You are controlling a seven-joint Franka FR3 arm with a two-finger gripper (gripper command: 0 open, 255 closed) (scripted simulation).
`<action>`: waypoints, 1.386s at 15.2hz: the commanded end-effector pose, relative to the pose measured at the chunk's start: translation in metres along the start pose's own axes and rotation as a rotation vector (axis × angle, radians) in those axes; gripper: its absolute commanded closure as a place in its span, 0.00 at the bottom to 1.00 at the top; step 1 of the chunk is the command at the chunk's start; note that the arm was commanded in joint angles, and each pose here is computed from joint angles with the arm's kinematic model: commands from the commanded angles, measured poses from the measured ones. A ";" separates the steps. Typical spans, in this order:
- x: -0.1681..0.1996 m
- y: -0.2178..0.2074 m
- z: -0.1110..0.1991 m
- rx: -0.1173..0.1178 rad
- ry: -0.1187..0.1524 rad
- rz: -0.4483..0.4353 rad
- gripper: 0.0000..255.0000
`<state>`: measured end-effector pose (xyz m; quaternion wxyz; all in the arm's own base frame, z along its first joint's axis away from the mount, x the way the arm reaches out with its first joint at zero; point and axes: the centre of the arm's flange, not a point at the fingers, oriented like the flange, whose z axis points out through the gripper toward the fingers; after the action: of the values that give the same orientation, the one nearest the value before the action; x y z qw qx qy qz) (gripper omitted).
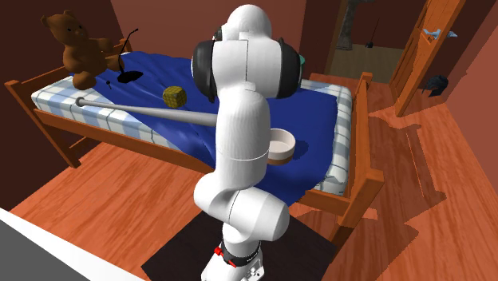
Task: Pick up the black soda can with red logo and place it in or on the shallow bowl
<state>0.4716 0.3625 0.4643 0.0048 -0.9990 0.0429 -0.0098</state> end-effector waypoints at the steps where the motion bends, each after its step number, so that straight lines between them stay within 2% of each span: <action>1: 0.000 0.000 -0.011 0.000 0.000 0.000 1.00; 4: 0.000 0.000 -0.022 0.000 0.000 0.000 1.00; 19: -0.027 0.198 -0.055 0.000 0.000 0.000 1.00; 21: -0.028 0.199 -0.045 0.000 0.000 0.000 1.00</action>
<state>0.4280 0.1727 0.5120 0.0046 -0.9990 0.0433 -0.0098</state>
